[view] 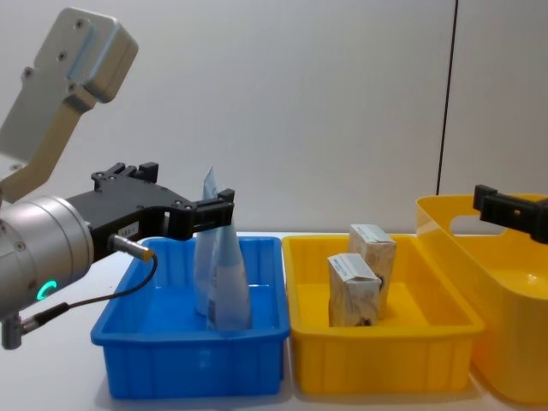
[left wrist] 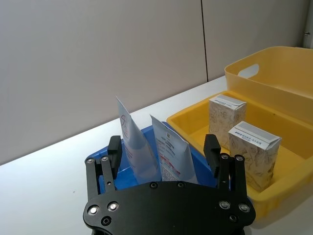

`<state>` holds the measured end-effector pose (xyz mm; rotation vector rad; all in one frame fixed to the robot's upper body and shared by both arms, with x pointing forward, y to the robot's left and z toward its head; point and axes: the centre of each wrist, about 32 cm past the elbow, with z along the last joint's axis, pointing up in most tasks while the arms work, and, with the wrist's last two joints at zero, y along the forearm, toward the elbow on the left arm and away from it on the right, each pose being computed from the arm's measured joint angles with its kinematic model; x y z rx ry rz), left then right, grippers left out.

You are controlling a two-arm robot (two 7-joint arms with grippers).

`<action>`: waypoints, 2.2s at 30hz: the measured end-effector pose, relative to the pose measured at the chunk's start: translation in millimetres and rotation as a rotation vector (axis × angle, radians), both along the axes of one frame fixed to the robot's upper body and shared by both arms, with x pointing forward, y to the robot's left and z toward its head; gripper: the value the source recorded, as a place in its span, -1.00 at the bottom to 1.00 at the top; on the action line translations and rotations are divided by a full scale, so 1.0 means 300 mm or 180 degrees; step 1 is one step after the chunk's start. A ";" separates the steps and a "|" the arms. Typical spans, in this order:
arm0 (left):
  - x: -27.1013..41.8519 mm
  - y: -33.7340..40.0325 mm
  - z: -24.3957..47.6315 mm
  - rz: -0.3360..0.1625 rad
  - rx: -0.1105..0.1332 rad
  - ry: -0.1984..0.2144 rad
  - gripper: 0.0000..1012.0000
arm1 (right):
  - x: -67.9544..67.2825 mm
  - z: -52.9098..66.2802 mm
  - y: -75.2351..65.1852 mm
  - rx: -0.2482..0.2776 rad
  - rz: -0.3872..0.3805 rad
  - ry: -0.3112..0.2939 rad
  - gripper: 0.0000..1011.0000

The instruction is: Bimanual collaborative sorting of washing and personal care products

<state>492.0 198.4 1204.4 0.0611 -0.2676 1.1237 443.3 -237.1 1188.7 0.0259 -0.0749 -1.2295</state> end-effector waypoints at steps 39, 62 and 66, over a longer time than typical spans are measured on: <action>0.000 0.000 0.000 0.0000 0.0000 0.0000 0.98 | 0.000 0.000 0.000 0.0000 0.0000 0.0000 0.98; 0.000 0.000 0.000 0.0000 0.0000 0.0000 0.98 | 0.039 0.067 0.067 -0.0198 0.0123 0.0314 0.98; 0.000 0.000 0.000 0.0000 0.0000 0.0000 0.98 | 0.061 0.088 0.092 -0.0268 0.0169 0.0443 0.98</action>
